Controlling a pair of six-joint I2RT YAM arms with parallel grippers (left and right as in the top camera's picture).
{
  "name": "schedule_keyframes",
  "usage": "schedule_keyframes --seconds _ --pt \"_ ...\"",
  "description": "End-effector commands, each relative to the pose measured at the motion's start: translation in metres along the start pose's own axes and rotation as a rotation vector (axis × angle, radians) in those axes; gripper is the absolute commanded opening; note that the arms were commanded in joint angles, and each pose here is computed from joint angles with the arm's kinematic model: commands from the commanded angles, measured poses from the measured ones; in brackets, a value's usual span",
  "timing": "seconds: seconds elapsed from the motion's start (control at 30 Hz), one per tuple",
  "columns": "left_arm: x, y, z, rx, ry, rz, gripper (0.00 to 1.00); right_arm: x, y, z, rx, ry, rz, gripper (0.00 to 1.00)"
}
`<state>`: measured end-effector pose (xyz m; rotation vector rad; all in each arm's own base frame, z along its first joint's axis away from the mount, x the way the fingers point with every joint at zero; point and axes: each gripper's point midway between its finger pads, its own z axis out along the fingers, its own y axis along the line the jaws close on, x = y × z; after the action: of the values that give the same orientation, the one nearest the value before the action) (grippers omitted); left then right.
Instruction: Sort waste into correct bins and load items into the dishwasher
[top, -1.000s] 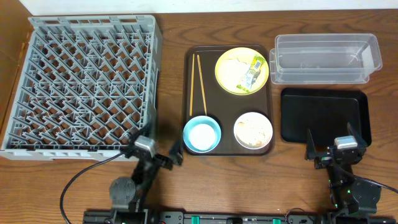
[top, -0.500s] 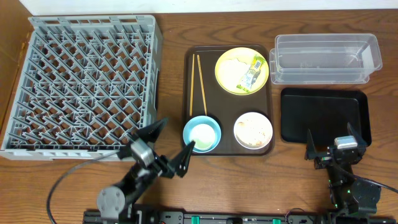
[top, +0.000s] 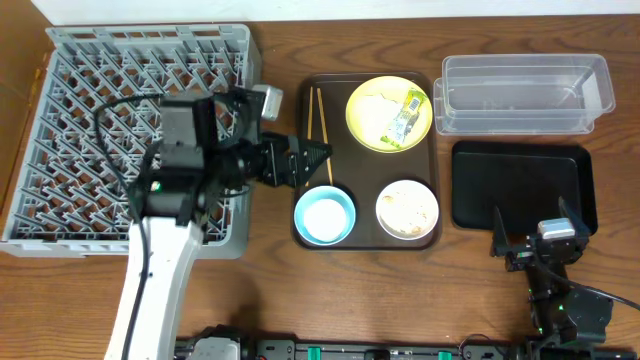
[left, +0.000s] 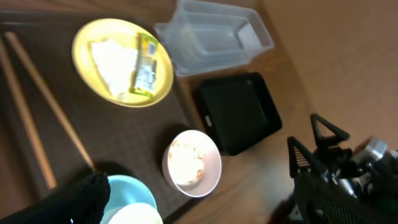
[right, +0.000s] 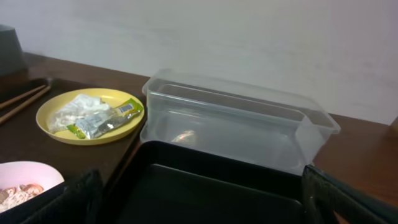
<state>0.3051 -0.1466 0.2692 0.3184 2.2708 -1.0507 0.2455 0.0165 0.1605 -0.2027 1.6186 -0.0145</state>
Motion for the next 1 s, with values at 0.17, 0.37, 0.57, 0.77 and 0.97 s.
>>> schedule_keyframes --seconds 0.17,0.37,0.57,0.77,0.97 --pt "0.042 0.045 0.032 -0.415 0.324 -0.010 0.96 0.000 0.000 0.000 -0.001 -0.001 -0.003 0.99" --pt "0.002 0.043 0.044 -0.505 0.228 0.110 0.96 0.000 0.000 0.000 -0.001 -0.001 -0.003 0.99" --pt "-0.029 0.038 0.052 -0.481 0.104 0.165 0.96 0.000 0.000 0.000 -0.001 -0.001 -0.003 0.99" --pt "-0.039 0.057 0.083 -0.479 0.076 0.178 0.88 0.000 0.000 0.000 -0.001 -0.001 -0.003 0.99" --pt "-0.036 0.084 0.092 -0.556 0.096 0.161 0.82 0.000 0.000 0.000 -0.001 -0.001 -0.003 0.99"
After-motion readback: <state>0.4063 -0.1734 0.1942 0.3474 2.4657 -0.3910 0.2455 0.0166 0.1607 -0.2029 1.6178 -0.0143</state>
